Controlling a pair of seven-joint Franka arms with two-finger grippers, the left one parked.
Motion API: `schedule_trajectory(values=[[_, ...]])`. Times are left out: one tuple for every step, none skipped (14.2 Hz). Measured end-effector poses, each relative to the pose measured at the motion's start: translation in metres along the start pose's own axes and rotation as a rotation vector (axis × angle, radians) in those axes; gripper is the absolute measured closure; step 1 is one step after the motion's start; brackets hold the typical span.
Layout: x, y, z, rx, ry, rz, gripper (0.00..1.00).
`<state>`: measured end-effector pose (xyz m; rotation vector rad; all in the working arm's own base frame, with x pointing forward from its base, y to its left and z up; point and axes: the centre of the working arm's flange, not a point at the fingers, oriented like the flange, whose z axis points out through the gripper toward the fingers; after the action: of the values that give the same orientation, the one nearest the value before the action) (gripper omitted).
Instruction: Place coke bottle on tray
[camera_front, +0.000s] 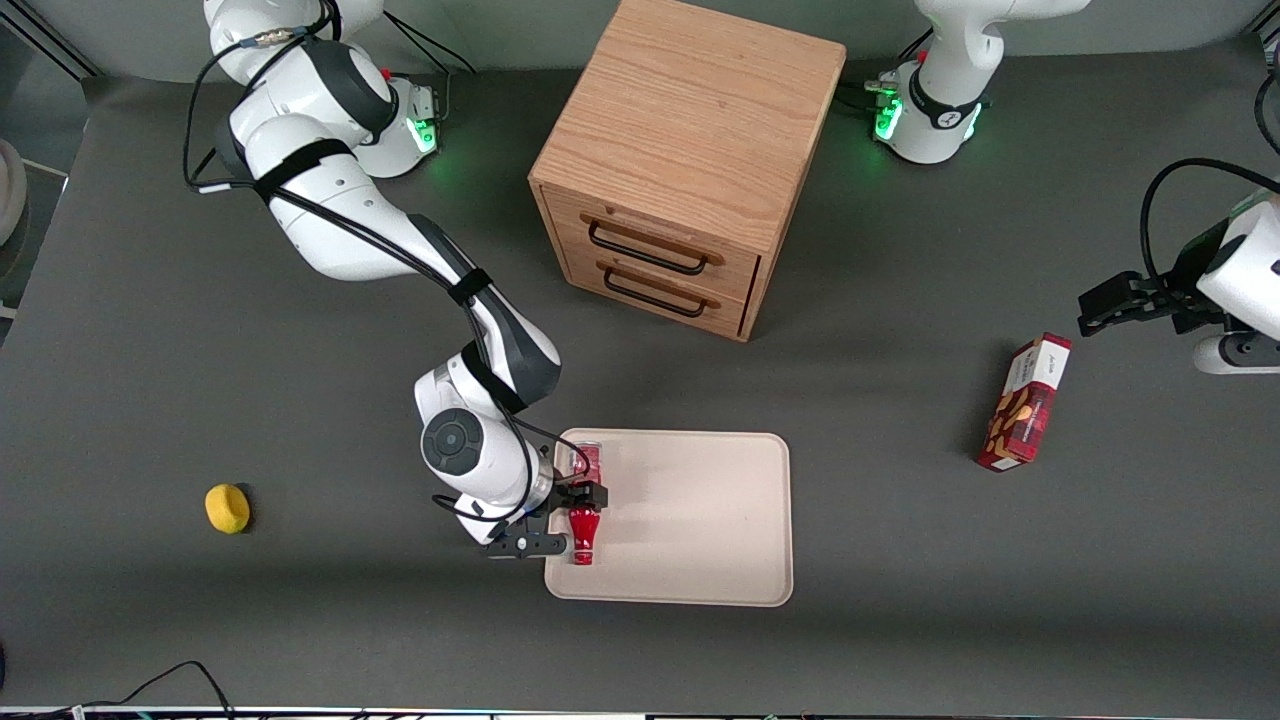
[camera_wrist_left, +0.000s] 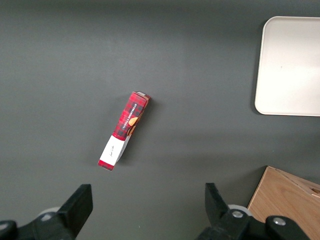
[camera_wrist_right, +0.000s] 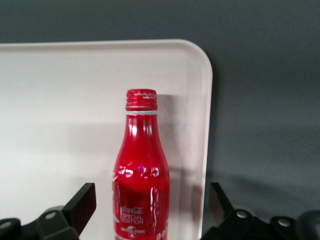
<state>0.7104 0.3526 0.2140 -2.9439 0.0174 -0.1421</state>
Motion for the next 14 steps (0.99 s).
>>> schedule_trajectory(values=[[0.000, -0.001, -0.002, 0.001, 0.002, -0.001, 0.00], [0.000, -0.001, -0.002, 0.000, 0.002, -0.001, 0.00], [-0.001, -0.001, -0.001, -0.001, -0.001, -0.001, 0.00], [-0.001, -0.001, 0.000, -0.002, -0.003, -0.002, 0.00], [-0.001, -0.001, -0.001, -0.001, -0.002, -0.002, 0.00], [0.002, -0.002, -0.007, 0.001, 0.008, -0.003, 0.00], [0.004, -0.003, -0.018, 0.000, 0.013, -0.004, 0.00], [0.007, -0.006, -0.038, -0.010, 0.007, -0.005, 0.00], [0.010, -0.008, -0.067, -0.024, -0.001, -0.008, 0.00], [0.011, -0.010, -0.102, -0.043, -0.013, -0.009, 0.00], [0.010, -0.009, -0.140, -0.067, -0.028, -0.007, 0.00], [0.009, -0.003, -0.179, -0.092, -0.044, 0.000, 0.00], [0.005, 0.005, -0.217, -0.118, -0.061, 0.011, 0.00], [0.000, 0.015, -0.253, -0.147, -0.080, 0.026, 0.00]])
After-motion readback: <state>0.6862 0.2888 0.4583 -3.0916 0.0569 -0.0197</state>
